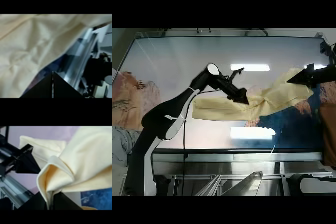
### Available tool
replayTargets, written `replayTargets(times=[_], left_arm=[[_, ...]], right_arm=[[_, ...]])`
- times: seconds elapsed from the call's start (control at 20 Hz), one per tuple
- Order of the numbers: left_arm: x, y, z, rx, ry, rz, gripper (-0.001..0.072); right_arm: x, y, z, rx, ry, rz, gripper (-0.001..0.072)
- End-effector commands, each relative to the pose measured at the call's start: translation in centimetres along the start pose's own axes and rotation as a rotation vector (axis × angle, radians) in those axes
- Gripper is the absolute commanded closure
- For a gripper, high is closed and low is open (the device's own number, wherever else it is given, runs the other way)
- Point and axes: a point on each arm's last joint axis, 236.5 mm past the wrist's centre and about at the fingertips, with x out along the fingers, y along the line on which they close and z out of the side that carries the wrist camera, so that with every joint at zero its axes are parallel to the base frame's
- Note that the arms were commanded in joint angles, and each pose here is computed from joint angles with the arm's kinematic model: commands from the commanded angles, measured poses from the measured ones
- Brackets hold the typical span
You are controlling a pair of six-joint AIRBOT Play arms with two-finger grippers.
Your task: Fold the shirts.
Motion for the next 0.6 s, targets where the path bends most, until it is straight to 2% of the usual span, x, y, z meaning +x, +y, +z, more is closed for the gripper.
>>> replayTargets(times=[0.0,0.15,0.3,0.55], left_arm=[[-8.7,-7.5,2.4,0.134,-0.156,-0.116,0.0698],[-18.8,-9.7,0.6,0.160,-0.257,-0.069,0.0697],[-26.1,-11.0,-1.8,0.173,-0.346,-0.011,0.0697],[-32.1,-12.0,-5.2,0.197,-0.484,0.080,0.0695]], right_arm=[[-0.3,4.5,-0.6,-0.040,0.013,-0.021,0.0694],[4.3,10.3,-1.9,-0.094,0.067,0.011,0.0694],[12.2,13.5,-3.4,-0.146,0.111,-0.052,0.0694],[29.2,15.3,-9.4,-0.118,0.201,-0.074,0.0694]])
